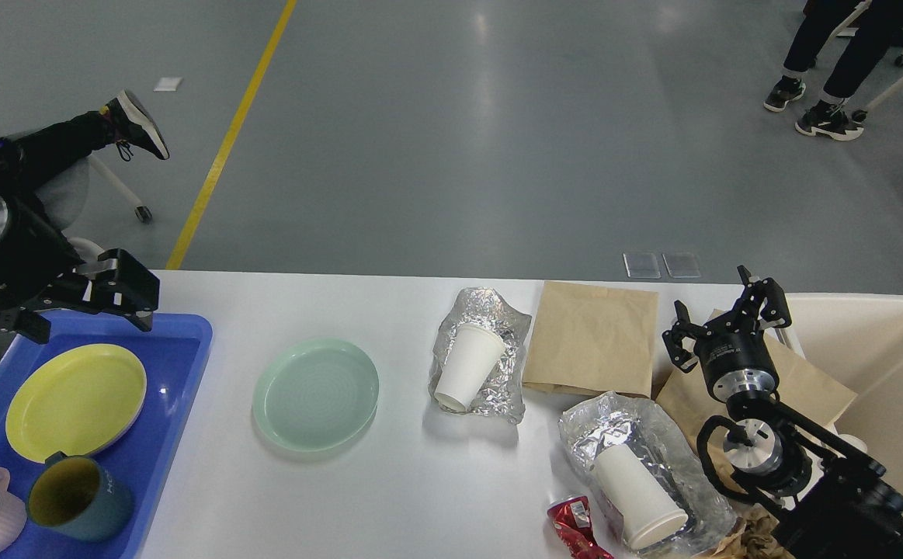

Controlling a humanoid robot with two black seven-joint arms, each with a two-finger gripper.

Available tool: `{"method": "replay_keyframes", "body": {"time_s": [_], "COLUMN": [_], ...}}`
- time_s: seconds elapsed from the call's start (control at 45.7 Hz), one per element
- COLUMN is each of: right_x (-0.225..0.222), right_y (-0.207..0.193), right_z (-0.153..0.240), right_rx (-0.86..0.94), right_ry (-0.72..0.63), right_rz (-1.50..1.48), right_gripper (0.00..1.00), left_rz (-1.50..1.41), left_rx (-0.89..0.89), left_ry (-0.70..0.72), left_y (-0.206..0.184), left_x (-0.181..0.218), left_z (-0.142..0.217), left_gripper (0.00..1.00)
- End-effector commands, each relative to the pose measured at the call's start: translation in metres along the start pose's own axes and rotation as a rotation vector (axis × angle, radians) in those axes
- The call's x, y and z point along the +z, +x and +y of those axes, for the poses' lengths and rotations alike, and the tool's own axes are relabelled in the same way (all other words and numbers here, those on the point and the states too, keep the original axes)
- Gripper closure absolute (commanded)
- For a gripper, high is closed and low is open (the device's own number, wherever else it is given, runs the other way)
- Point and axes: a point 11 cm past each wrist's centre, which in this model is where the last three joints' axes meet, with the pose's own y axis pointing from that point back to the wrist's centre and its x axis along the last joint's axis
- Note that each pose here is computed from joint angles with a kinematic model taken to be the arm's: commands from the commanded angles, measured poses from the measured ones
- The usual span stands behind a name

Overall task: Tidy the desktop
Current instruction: 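Release the mug and raise the left gripper, then reach the left gripper to the pale green plate's edge and grasp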

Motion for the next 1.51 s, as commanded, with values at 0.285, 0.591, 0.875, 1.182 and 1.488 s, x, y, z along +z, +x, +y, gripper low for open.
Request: {"method": "replay_keyframes", "body": {"time_s": [0.285, 0.591, 0.875, 1.182, 1.488], "right_x": [0.000, 0.000, 0.000, 0.000, 0.000], "right_y": [0.000, 0.000, 0.000, 0.000, 0.000], "right_z": [0.000, 0.000, 0.000, 0.000, 0.000], "right_rx": [0.001, 0.000, 0.000, 0.000, 0.000], "right_ry": [0.000, 0.000, 0.000, 0.000, 0.000], "right_rz": [0.001, 0.000, 0.000, 0.000, 0.000], "right_gripper": [0.00, 0.00, 0.00, 0.00, 0.00], "left_rz": [0.003, 0.192, 0.477, 0.649, 0.685], "left_rx": [-0.031, -0.174, -0.085, -0.006, -0.030], "left_ry": [-0.185, -0.190, -0.164, -0.122, -0.148], "left_y": [-0.016, -0.014, -0.012, -0.052, -0.066], "left_x": [0.082, 0.058, 0.023, -0.010, -0.029], "left_z": [0.032, -0.034, -0.170, -0.273, -0.301], "left_gripper": [0.08, 0.09, 0.17, 0.14, 0.05]}}
